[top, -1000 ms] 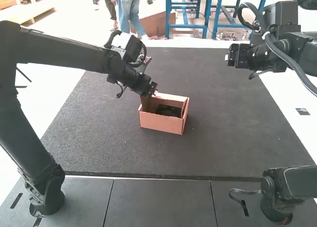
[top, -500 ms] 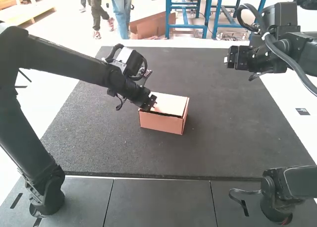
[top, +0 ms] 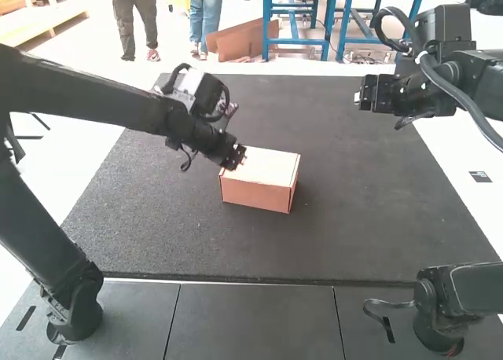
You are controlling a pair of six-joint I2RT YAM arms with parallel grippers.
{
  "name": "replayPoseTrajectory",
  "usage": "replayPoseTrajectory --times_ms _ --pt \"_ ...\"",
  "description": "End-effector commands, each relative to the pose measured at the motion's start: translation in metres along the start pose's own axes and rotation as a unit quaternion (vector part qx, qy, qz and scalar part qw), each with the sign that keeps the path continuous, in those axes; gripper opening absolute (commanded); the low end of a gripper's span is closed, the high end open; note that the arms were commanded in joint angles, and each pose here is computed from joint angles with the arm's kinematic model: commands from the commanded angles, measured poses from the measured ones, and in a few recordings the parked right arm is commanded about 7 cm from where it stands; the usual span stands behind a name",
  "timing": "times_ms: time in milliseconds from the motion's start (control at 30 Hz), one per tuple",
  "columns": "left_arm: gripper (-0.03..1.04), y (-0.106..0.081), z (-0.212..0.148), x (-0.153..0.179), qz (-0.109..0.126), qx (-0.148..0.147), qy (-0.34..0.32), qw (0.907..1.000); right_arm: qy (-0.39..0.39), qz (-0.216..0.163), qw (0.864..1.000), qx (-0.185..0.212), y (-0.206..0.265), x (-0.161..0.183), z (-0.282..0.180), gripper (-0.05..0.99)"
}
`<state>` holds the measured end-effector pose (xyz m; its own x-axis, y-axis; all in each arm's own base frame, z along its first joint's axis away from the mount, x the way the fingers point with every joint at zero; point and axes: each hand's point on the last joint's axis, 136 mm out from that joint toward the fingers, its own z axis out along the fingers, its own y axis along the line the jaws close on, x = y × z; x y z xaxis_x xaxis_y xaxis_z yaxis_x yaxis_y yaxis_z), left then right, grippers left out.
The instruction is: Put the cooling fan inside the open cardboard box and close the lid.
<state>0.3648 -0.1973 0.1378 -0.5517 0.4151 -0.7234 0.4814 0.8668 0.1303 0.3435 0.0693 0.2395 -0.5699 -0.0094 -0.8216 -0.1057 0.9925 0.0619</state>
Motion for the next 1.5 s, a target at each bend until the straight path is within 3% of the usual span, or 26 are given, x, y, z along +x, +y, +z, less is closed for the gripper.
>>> replayPoseTrajectory --times_ms 0,133,200,333,400,500,567,633,733,900,1033,1167,1333,1467 --pt "0.97 0.031 -0.102 -0.135 -0.040 -0.015 -0.192 0.9805 -0.033 0.009 0.999 -0.028 0.007 -0.024 -0.014 0.90" --pt "0.97 0.036 -0.134 -0.156 -0.068 0.000 -0.225 0.9719 -0.070 0.015 0.996 -0.054 0.017 -0.042 -0.022 0.90" --pt "0.97 0.044 -0.146 -0.158 -0.074 -0.008 -0.241 0.9676 -0.079 0.021 0.995 -0.056 0.017 -0.045 -0.024 0.90" --pt "0.97 0.056 -0.183 -0.170 -0.085 -0.019 -0.313 0.9457 -0.110 0.036 0.992 -0.059 0.016 -0.058 -0.033 0.90" --pt "0.97 0.059 -0.204 -0.172 -0.083 -0.025 -0.349 0.9331 -0.128 0.036 0.989 -0.061 0.016 -0.064 -0.040 0.90" --pt "0.97 0.051 -0.226 -0.167 -0.038 -0.021 -0.387 0.9211 -0.141 0.034 0.988 -0.058 0.014 -0.063 -0.044 0.91" --pt "0.97 0.052 -0.235 -0.161 -0.022 -0.032 -0.400 0.9159 -0.152 0.032 0.986 -0.053 0.012 -0.060 -0.049 0.91" --pt "0.97 0.060 -0.238 -0.150 -0.033 -0.056 -0.399 0.9147 -0.163 0.030 0.985 -0.047 0.008 -0.057 -0.053 0.91" --pt "0.97 0.070 -0.248 -0.134 -0.052 -0.083 -0.416 0.9041 -0.182 0.031 0.982 -0.041 0.004 -0.051 -0.065 0.91" --pt "0.97 0.073 -0.273 -0.104 -0.062 -0.103 -0.476 0.8713 -0.207 0.024 0.978 -0.025 -0.004 -0.035 -0.078 0.91" --pt "0.97 0.068 -0.271 -0.072 -0.062 -0.103 -0.481 0.8683 -0.231 0.023 0.972 -0.024 -0.007 -0.025 -0.089 0.91" --pt "0.97 0.077 -0.269 -0.042 -0.082 -0.136 -0.481 0.8622 -0.270 0.014 0.963 -0.023 -0.010 -0.021 -0.102 0.91" --pt "0.96 0.075 -0.265 -0.016 -0.086 -0.141 -0.495 0.8529 -0.325 0.015 0.945 -0.009 -0.017 -0.018 -0.119 0.91" --pt "0.96 0.073 -0.256 0.000 -0.085 -0.143 -0.496 0.8521 -0.346 0.014 0.938 -0.003 -0.021 -0.007 -0.121 0.91"
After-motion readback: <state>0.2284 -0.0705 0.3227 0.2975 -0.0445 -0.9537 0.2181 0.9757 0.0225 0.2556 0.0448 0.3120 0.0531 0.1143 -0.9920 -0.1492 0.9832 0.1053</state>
